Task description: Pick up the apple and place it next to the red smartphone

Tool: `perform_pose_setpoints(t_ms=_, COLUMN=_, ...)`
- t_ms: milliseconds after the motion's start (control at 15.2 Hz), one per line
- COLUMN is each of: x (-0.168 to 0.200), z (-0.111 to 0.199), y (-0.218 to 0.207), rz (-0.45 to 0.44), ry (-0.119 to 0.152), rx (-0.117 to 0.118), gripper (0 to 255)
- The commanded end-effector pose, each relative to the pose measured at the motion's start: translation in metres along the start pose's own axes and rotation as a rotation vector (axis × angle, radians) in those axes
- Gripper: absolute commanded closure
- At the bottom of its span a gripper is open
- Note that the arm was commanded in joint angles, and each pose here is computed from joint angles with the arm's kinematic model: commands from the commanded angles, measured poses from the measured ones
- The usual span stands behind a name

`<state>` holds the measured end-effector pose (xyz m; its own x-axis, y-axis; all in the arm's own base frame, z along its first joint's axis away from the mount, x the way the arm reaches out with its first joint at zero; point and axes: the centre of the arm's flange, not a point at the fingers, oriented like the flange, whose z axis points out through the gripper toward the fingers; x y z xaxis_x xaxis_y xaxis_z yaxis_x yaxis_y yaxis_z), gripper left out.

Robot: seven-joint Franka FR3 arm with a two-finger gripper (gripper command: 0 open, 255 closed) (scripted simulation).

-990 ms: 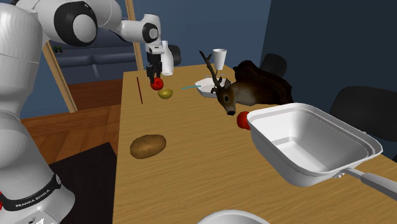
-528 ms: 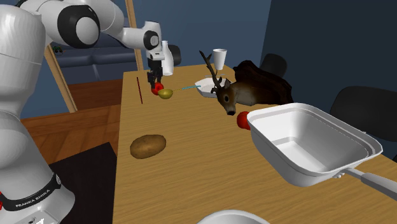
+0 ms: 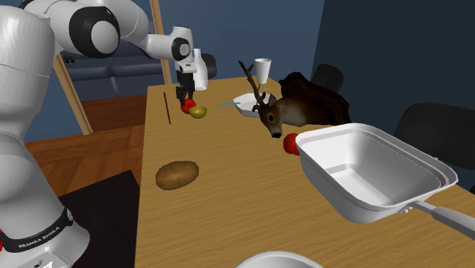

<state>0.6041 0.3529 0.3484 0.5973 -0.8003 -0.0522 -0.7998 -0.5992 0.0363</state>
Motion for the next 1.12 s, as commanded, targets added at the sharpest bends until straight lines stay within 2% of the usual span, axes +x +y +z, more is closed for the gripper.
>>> perform_pose_setpoints(t_ms=0, x=-0.001, z=0.005, y=0.0, rz=0.0, ry=-0.002, rx=-0.007, gripper=0)
perform_pose_setpoints(t_ms=264, x=0.001, z=0.005, y=0.0, rz=0.0, ry=-0.002, rx=-0.007, gripper=0)
perform_pose_setpoints(t_ms=528, x=0.001, z=-0.045, y=0.0, rz=0.0, ry=-0.002, rx=-0.007, gripper=0)
perform_pose_setpoints(t_ms=1056, x=0.001, z=-0.045, y=0.0, rz=0.0, ry=-0.002, rx=-0.007, gripper=0)
